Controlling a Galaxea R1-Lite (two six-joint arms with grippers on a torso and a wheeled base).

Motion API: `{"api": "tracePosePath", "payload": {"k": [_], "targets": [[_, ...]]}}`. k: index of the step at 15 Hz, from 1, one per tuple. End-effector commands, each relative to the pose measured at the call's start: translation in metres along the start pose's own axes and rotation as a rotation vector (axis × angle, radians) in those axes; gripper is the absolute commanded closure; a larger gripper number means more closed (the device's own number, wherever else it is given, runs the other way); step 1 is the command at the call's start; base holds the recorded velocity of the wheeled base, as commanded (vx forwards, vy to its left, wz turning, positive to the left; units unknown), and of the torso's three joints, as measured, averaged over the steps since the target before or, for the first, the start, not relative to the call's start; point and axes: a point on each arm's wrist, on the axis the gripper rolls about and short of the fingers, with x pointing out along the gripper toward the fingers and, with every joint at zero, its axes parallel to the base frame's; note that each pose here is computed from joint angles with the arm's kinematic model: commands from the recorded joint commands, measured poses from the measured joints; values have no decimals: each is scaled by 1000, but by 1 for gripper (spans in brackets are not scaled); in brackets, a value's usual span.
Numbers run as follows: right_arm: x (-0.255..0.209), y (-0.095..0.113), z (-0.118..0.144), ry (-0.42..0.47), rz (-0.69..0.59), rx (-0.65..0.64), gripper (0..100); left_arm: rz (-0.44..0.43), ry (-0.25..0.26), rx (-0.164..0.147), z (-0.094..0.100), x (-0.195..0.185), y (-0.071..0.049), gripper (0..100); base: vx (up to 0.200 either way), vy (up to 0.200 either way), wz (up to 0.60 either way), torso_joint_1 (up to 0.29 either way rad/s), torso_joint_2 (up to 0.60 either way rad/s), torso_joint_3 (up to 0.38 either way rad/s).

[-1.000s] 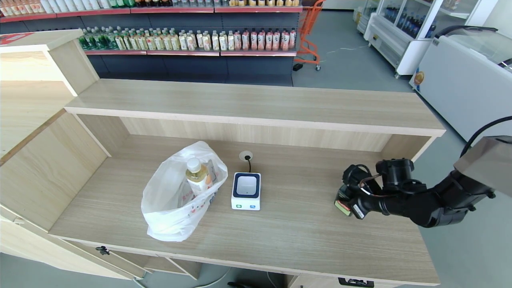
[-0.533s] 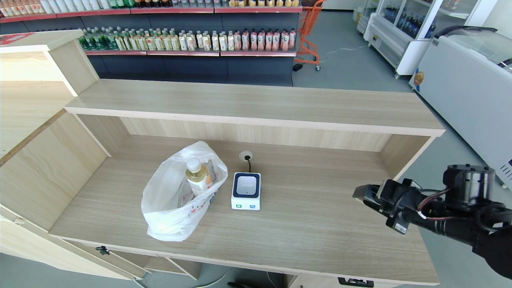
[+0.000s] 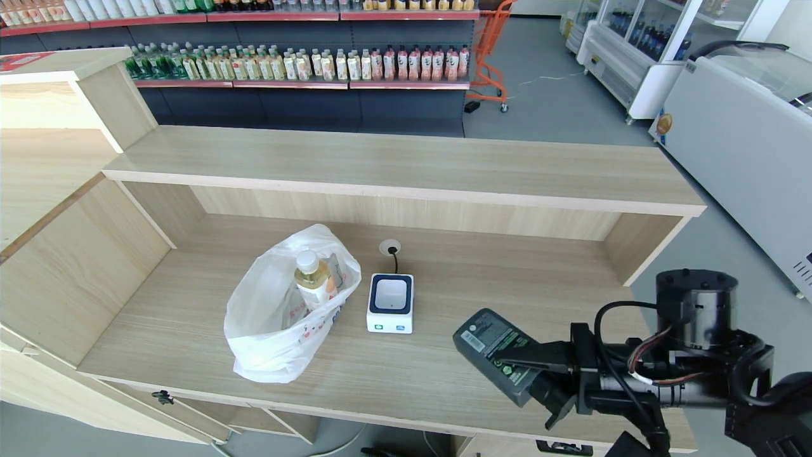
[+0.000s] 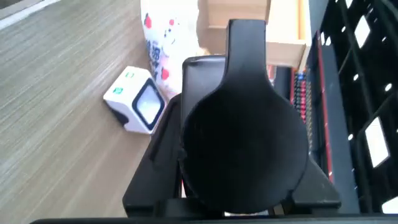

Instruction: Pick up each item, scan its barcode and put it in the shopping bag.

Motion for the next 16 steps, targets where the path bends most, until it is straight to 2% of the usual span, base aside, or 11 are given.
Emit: {"api": "tracePosePath", "payload": {"k": [1, 3, 5, 9, 16], "targets": [[29, 0, 10, -147, -56, -120, 100, 0, 0, 0, 0, 0, 0, 0, 0, 0, 0, 0, 0, 0], [37, 2, 28, -263, -96, -168, 100, 0, 0, 0, 0, 0, 0, 0, 0, 0, 0, 0, 0, 0], [39, -1, 29, -301, -140, -208, 100, 0, 0, 0, 0, 0, 0, 0, 0, 0, 0, 0, 0, 0], [40, -7, 27, -282, -179, -264, 100, 0, 0, 0, 0, 0, 0, 0, 0, 0, 0, 0, 0, 0], [45, -7, 25, -287, -186, -270, 100, 0, 0, 0, 0, 0, 0, 0, 0, 0, 0, 0, 0, 0]]}}
